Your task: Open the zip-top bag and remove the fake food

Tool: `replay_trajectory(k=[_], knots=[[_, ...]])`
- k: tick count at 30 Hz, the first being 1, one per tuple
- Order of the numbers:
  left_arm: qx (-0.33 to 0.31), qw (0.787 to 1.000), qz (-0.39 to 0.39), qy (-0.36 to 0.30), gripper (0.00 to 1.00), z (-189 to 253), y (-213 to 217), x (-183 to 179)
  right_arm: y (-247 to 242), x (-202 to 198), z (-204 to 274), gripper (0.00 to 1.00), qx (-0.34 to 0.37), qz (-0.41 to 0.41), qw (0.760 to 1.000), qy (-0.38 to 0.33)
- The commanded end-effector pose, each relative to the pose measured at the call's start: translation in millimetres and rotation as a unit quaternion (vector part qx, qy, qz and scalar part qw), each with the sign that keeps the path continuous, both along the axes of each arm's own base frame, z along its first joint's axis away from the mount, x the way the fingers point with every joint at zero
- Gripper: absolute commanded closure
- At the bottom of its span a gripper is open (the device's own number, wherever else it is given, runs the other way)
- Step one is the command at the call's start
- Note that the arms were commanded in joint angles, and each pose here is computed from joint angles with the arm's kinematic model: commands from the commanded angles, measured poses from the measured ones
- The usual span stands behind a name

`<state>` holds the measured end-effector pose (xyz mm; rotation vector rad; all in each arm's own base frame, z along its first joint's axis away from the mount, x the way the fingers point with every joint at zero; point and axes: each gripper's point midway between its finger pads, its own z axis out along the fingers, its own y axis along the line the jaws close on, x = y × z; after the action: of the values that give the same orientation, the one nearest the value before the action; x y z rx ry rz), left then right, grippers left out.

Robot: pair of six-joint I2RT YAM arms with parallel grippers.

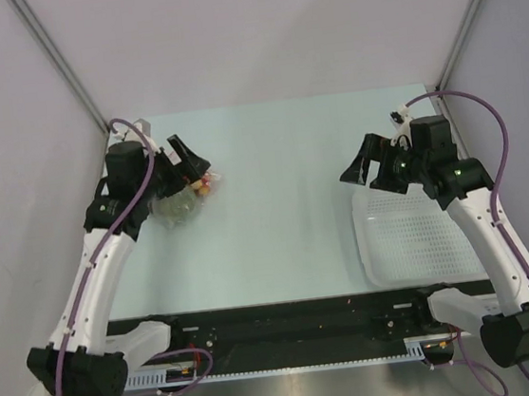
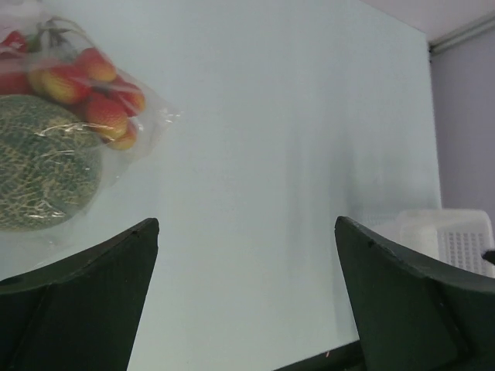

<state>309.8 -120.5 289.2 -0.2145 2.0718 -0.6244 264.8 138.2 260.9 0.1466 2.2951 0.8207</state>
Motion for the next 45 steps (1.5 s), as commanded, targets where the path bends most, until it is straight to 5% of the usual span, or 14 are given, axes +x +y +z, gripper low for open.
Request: replay_trajectory(k=[1,7,18,24,30,37,45], knots=[[-0.027,0.991,0.112,0.072,0.0,-22.0,40.8,29.2,-6.0,4.9,15.5,0.0,-0.017,-0.003,1.0,-0.019],[-0.072,0.961,0.233,0.128,0.03,-59.1,119.9,84.9,-4.1,17.2,18.4,0.0,-0.038,0.021,0.999,-0.009],[-0.002,0.959,0.2,0.202,0.05,-124.2,229.0,188.4,3.5,62.6,17.7,0.0,-0.03,0.055,0.998,-0.005],[-0.026,0.968,0.126,0.214,0.01,-162.0,247.4,223.7,-0.6,91.4,17.4,0.0,-0.006,0.052,0.999,-0.009],[-0.017,0.966,0.128,0.222,0.01,-202.5,269.8,230.5,2.9,117.9,8.9,0.0,0.014,0.055,0.998,0.006],[-0.081,0.961,0.072,0.255,0.01,-244.9,243.2,222.1,12.0,141.5,5.6,0.0,0.026,0.069,0.997,0.014],[-0.122,0.956,0.038,0.265,0.18,-257.3,215.6,201.5,29.2,139.5,-1.0,0.0,0.026,0.097,0.995,0.024]])
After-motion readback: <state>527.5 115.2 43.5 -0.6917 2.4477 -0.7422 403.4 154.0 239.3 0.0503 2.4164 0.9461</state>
